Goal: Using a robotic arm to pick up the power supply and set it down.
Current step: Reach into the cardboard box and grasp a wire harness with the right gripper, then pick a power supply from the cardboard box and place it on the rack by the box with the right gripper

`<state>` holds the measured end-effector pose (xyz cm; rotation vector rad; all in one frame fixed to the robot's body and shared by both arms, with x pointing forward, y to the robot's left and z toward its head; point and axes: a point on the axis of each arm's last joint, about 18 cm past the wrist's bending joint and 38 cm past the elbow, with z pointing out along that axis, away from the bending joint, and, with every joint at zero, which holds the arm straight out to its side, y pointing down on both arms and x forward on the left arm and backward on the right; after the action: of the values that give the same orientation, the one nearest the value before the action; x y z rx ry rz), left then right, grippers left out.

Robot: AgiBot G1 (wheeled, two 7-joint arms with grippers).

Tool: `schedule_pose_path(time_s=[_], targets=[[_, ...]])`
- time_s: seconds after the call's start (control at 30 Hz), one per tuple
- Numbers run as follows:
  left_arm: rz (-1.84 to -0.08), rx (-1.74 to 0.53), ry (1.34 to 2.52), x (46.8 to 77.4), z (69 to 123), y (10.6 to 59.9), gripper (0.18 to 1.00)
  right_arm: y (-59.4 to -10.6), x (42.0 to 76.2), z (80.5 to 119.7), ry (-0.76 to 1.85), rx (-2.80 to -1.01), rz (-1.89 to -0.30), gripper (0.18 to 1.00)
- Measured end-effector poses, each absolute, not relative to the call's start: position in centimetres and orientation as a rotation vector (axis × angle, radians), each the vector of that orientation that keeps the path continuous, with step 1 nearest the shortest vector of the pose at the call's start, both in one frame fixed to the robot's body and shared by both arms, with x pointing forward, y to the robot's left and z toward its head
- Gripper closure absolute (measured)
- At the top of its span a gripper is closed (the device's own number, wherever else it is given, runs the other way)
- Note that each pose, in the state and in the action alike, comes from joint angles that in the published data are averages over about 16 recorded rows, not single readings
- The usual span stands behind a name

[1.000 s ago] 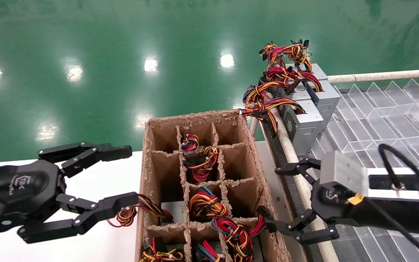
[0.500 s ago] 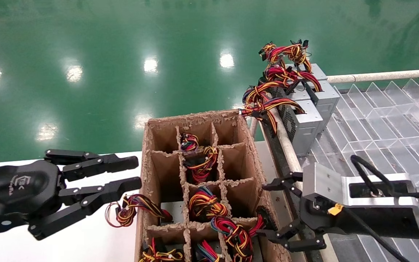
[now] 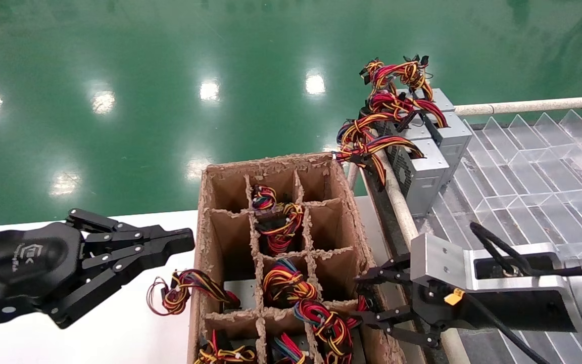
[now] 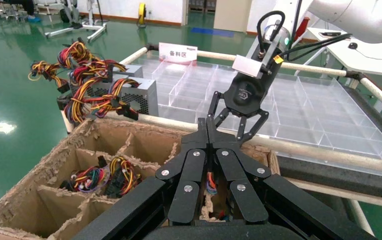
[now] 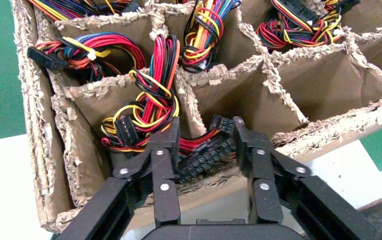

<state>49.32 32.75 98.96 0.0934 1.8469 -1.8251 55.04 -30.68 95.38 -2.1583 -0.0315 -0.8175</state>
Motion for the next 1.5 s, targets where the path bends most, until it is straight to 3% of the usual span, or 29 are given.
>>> schedule_pose_path(time_s=[0.43, 0.63, 1.1, 1.5], targets=[[-1.825, 0.093, 1.847, 49.3, 99.0, 32.8, 0.992, -30.8, 54.8, 95.7, -0.037, -2.177, -0.813, 0.853], [-1.825, 0.093, 1.847, 49.3, 99.0, 32.8, 0.993, -30.7, 54.4, 96.1, -0.053, -2.170, -0.803, 0.910], [-1.825, 0.093, 1.847, 49.3, 99.0, 32.8, 0.993, -30.7, 51.2, 101.5, -0.170, -2.025, -0.812, 0.957], [-1.825, 0.093, 1.847, 49.3, 99.0, 32.8, 0.993, -32.1, 46.8, 110.3, -0.336, -1.893, -1.024, 0.968]])
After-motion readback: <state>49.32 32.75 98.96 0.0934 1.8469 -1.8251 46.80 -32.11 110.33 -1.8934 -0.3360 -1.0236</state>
